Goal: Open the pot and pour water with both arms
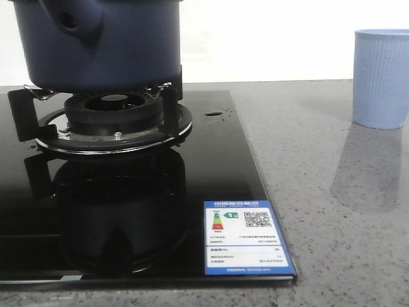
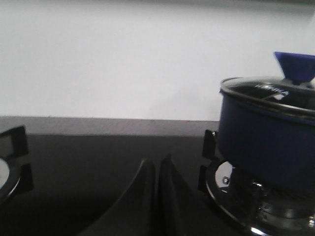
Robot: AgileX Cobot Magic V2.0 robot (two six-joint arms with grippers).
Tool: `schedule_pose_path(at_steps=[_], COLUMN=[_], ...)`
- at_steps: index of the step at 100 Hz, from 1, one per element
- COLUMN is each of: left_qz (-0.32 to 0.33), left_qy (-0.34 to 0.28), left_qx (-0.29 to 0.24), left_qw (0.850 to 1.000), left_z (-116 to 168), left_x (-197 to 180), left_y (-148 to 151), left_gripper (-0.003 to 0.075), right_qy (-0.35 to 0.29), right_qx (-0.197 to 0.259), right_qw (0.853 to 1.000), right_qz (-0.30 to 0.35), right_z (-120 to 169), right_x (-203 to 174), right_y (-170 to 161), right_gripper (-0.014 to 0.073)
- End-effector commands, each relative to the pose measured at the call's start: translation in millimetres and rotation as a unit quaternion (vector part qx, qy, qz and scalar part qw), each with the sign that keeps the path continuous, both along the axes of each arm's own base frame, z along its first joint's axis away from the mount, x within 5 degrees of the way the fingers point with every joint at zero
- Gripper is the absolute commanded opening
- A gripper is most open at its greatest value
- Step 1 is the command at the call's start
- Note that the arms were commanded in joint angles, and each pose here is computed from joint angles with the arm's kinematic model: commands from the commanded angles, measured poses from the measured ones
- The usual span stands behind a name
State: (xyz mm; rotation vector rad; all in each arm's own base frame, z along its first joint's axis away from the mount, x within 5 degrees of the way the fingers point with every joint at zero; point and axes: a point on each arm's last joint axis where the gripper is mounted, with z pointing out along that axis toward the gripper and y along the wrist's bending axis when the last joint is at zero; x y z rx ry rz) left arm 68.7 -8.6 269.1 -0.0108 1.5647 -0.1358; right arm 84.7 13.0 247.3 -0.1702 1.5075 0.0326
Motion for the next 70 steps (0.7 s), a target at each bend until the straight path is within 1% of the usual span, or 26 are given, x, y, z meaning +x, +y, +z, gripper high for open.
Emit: schedule_pose_path(at_steps=[1,13,23,37,47,49,52,62,70], left_qz=[0.043,0.053,0.044,0.039,0.043,0.044,0.042,0.041,0.041], left_qy=[-0.018,-0.033,-0.040,-0.051,-0.076,-0.087,-0.062,-0.059,-0.064], left_qx=[-0.029,-0.017,-0.006,-0.005,-0.010,-0.017,-0.018,-0.034,-0.035], left_qw=[0.998,0.998,0.998,0.998,0.996,0.995,0.997,0.997,0.996], left_z=[8.7,-0.6,-18.1,-36.5,-52.6,-53.6,-56.1,-57.0,-55.6], left_x=[0.3,-3.9,-9.7,-16.1,-15.3,-15.1,-14.7,-14.6,-14.8], left_y=[8.2,10.2,9.0,8.5,9.1,9.5,9.0,9.1,9.2], left_gripper=[-0.0016,-0.0016,-0.0016,-0.0016,-0.0016,-0.0016,-0.0016,-0.0016,-0.0016], right_qy=[-0.019,-0.019,-0.019,-0.019,-0.019,-0.019,-0.019,-0.019,-0.020], right_qx=[0.010,0.010,0.010,0.010,0.010,0.010,0.010,0.010,0.010], right_qw=[1.000,1.000,1.000,1.000,1.000,1.000,1.000,1.000,1.000], right_qz=[0.011,0.011,0.011,0.011,0.011,0.011,0.011,0.011,0.012], right_z=[10.3,10.3,10.3,10.3,10.3,10.3,10.3,10.3,10.4], right_x=[0.0,0.0,0.0,0.0,0.0,0.0,0.0,0.0,0.0], right_y=[1.8,1.8,1.8,1.8,1.8,1.8,1.8,1.8,1.9], right_gripper=[-0.0052,-0.0052,-0.0052,-0.0052,-0.0052,-0.0052,-0.0052,-0.0052,-0.0052])
